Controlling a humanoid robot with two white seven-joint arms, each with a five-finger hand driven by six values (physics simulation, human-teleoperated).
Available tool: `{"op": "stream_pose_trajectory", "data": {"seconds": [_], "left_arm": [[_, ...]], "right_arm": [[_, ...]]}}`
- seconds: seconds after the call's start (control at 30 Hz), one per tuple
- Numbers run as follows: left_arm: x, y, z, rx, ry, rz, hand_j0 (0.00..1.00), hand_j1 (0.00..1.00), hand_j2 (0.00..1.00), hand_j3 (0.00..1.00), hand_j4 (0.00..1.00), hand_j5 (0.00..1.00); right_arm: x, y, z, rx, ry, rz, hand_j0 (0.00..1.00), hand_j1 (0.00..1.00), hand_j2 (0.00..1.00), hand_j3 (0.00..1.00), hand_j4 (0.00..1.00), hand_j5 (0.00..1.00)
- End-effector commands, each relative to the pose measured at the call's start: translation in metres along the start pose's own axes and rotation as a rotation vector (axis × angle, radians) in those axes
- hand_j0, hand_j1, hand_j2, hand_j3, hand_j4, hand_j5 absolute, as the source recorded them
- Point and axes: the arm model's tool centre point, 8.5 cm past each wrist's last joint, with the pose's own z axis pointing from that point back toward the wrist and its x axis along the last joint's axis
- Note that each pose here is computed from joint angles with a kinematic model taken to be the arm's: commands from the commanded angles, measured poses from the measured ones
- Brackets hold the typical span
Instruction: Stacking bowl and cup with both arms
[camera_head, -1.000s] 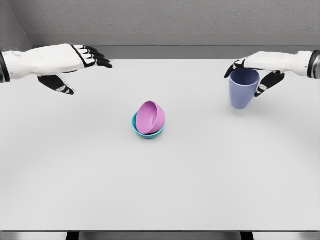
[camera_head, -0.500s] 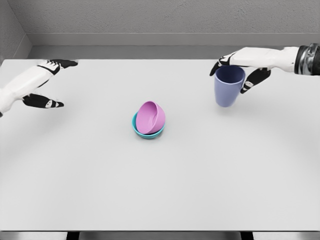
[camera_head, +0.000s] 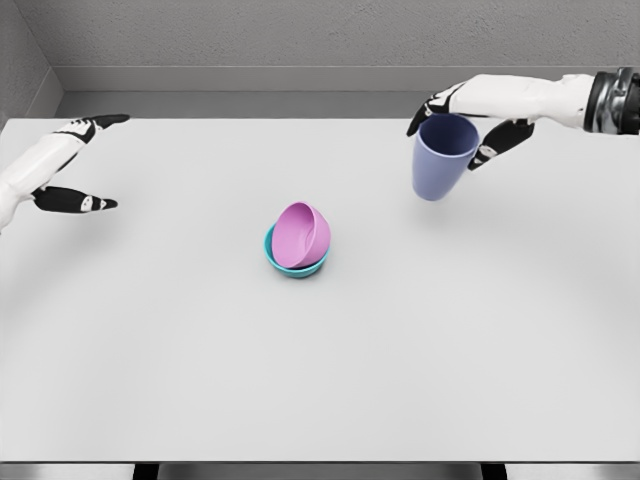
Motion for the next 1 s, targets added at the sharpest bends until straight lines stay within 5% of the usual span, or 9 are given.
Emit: {"op": "stream_pose_trajectory", "data": {"seconds": [0.0, 0.97], "left_arm": [[-0.005, 0.002, 0.003, 0.013, 0.015, 0.011, 1.00, 1.00, 1.00, 1.00, 1.00, 1.00], [-0.005, -0.003, 0.000, 0.025, 0.017, 0.031, 1.00, 1.00, 1.00, 1.00, 1.00, 1.00]], "right_arm": [[0.003, -0.002, -0.005, -0.008, -0.014, -0.005, 0.71, 0.71, 0.71, 0.71, 0.71, 0.71], [0.051, -0.020, -0.054, -0.044, -0.177, 0.047, 0.70, 0.70, 0.70, 0.70, 0.70, 0.70]]}}
